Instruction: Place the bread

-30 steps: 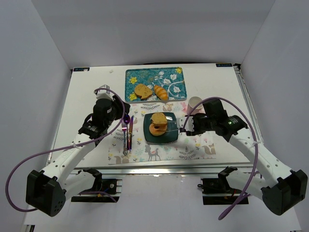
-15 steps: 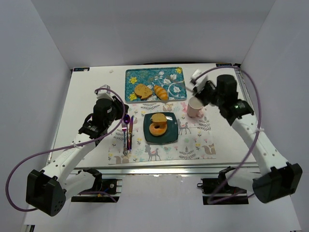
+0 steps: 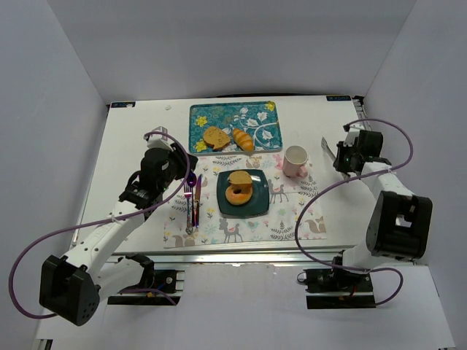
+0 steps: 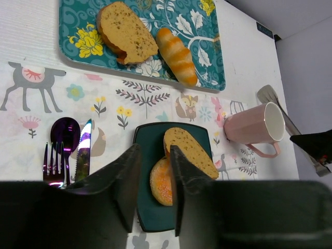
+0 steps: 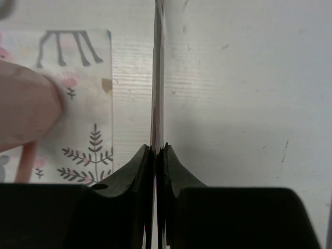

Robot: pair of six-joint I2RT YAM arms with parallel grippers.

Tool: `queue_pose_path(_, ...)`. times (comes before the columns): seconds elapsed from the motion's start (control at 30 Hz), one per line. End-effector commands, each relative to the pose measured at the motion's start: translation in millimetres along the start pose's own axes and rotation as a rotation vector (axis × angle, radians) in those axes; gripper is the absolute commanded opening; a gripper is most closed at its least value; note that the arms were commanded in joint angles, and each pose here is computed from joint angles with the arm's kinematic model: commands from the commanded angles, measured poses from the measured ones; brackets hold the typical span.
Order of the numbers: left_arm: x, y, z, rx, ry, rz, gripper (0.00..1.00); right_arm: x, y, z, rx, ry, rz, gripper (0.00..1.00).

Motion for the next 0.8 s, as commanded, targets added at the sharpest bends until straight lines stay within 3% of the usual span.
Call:
queue_pose_path(0.0, 3, 0, -3, -0.025, -0.001, -0.008, 0.41, -4, 23, -15, -0.038, 0.035, -0.041, 0.00)
queue_pose_path(0.03, 3, 1, -3, -0.025, -0.001, -0.008, 0.43, -9, 26, -17, -0.043, 0.038, -0.023, 0.00)
queue_pose_path(0.17, 2, 1, -3, -0.024, -0.001, -0.001, 0.48, -33, 37, -28, -0.031, 0.004, 0.052, 0.40)
queue_pose_path(0.23, 2, 1, -3, -0.023, -0.002, 0.000, 0.49, -41, 38, -31, -0.011, -0.012, 0.085, 0.50)
queue_pose_path(0.27, 1, 1, -3, -0.023, -0.004, 0.001, 0.49, -42, 37, -35, -0.011, -0.009, 0.089, 0.60)
queue_pose_path(0.47, 0, 0, -2, -0.019, -0.005, 0.005, 0.50, -17, 13, -35, 0.030, -0.100, 0.036, 0.89)
queue_pose_path(0.6, -1, 0, -1, -0.017, -0.002, 0.012, 0.49, 29, -14, -19, -0.032, -0.170, -0.060, 0.89)
queue_pose_path(0.7, -4, 2, -2, -0.025, -0.010, 0.020, 0.36, 69, -39, 4, -0.054, -0.234, -0.148, 0.90)
queue_pose_path(0.77, -4, 4, -3, -0.039, -0.011, 0.027, 0.23, 90, -56, 28, 0.016, -0.279, -0.238, 0.89)
Point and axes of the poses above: each gripper's point midway between its finger pads, its own y axis out along the fingers, its own z axis along the line the jaws close on, x = y × z, the point moved 10 cm from there along -y, back along the fingers, and after that the axes turned 12 degrees about y, right-handed, at the moved point
